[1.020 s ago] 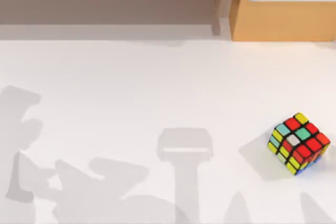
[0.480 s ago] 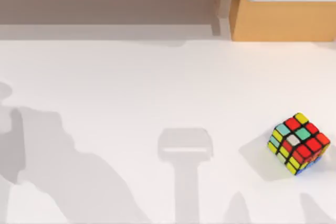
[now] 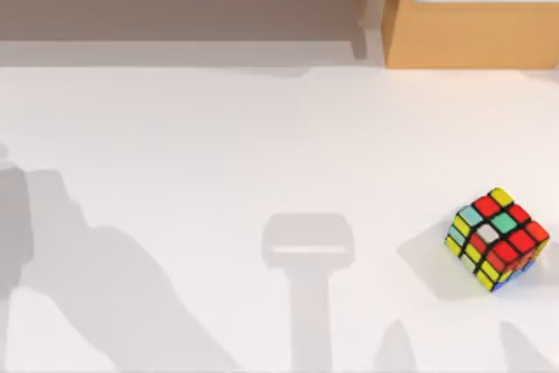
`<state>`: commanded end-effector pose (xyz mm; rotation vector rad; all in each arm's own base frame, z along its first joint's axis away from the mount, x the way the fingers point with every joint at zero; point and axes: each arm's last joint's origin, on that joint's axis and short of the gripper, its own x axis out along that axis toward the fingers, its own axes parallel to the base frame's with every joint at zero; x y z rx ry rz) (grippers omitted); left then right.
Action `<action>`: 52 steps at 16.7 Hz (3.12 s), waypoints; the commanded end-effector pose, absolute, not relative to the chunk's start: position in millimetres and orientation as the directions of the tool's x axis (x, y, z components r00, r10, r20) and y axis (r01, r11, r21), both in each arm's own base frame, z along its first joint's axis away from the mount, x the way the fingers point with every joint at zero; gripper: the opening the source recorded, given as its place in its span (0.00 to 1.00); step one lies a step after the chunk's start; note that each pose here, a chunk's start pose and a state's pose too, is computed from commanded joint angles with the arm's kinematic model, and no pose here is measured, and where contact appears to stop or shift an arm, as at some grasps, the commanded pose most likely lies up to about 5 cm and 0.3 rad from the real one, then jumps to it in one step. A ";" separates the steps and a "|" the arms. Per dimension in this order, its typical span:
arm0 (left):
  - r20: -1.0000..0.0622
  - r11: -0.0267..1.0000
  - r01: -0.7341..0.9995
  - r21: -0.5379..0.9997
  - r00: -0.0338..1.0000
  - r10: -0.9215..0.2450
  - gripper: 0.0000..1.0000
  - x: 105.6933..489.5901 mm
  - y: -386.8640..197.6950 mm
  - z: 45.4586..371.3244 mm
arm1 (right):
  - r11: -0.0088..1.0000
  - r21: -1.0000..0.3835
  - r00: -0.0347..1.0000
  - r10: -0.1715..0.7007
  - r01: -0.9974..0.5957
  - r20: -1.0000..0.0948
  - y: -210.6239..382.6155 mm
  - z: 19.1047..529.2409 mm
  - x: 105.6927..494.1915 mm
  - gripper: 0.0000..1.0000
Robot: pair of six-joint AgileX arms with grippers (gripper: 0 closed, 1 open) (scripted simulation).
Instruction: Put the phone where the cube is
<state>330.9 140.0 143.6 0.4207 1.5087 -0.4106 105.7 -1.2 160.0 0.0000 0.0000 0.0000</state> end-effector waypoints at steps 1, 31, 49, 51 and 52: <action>-1.000 0.860 0.511 0.014 0.024 0.001 1.00 331.2 138.1 143.9 | 1.000 0.000 1.000 0.000 0.000 0.000 -1.2 160.0 105.7 1.00; -1.000 0.862 0.507 0.012 0.022 0.001 0.00 331.8 140.1 103.6 | 1.000 0.000 1.000 0.000 0.000 0.000 -1.2 160.0 105.7 1.00; -0.996 0.879 0.475 0.053 0.092 0.010 0.00 347.7 119.9 157.2 | 1.000 0.000 1.000 0.000 0.000 0.000 -1.2 160.0 105.7 1.00; -0.993 0.891 0.450 0.066 0.115 0.015 0.00 363.1 97.2 169.0 | 1.000 0.000 1.000 0.000 0.000 0.000 -1.2 160.0 105.7 1.00; -0.992 0.898 0.435 0.068 0.123 0.015 0.00 371.4 82.3 174.2 | 1.000 0.000 1.000 0.000 0.000 0.000 -1.2 160.0 105.7 1.00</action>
